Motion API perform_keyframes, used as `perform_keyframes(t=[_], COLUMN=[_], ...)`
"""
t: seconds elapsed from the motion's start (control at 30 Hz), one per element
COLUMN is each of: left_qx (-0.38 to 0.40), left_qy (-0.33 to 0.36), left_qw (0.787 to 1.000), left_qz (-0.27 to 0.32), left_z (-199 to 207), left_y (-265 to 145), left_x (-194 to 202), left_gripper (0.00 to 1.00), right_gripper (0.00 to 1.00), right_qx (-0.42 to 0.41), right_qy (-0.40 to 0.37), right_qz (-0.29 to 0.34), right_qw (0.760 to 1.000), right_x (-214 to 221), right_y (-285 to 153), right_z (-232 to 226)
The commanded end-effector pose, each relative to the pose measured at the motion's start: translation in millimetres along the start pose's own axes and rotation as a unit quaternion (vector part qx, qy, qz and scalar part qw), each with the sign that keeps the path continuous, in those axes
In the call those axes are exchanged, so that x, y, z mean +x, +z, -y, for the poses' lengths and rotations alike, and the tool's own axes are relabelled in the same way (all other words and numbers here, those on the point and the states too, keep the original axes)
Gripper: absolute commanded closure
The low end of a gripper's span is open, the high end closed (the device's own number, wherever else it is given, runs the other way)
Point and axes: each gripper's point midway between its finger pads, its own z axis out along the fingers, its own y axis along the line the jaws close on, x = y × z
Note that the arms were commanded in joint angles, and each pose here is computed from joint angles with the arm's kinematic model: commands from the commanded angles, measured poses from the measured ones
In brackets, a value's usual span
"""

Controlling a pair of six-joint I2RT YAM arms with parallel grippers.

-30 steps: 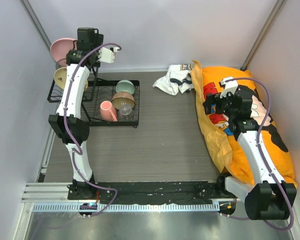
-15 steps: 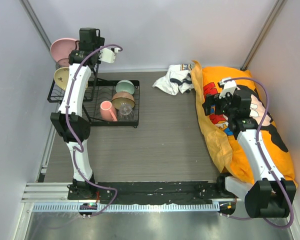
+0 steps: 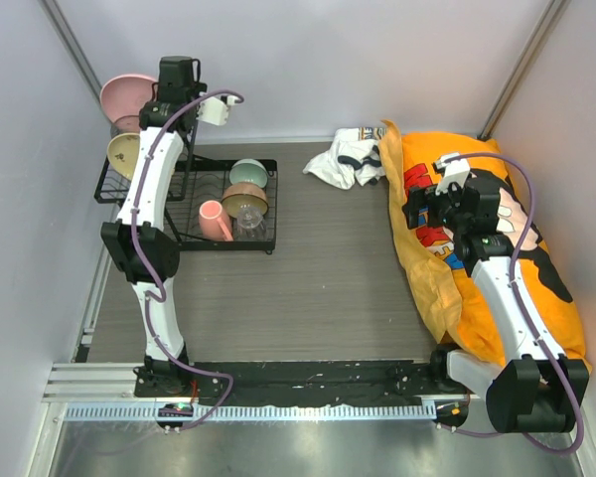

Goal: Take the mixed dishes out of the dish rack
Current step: Pick up the plate from the dish rack.

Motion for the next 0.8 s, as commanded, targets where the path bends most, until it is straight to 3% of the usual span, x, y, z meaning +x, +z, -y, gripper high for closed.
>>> perform_keyframes(t=[0.0,0.37,0.77], left_qx=[-0.050,-0.081,-0.118], left_qy=[-0.010,0.005,-0.019], left_qw=[0.998,0.995,0.990], left_qz=[-0.032,-0.056,-0.071], left_z=[-27.4,-41.8,-60.3], left_y=[-21.5,-35.0,-55.2], left_x=[24.1,36.4,50.0], left_gripper=[0.65,0.92,0.99], right_gripper=[0.00,0.00,0.00], right_qx=[-0.002,-0.005,-0.009], right_qy=[-0.011,-0.010,-0.009], right_qz=[0.027,0.022,0.019], right_qw=[1.000,1.000,1.000], right_x=[-23.6,-22.5,-21.4], right_y=[-1.4,0.2,0.6], right_z=[2.2,1.7,-0.1])
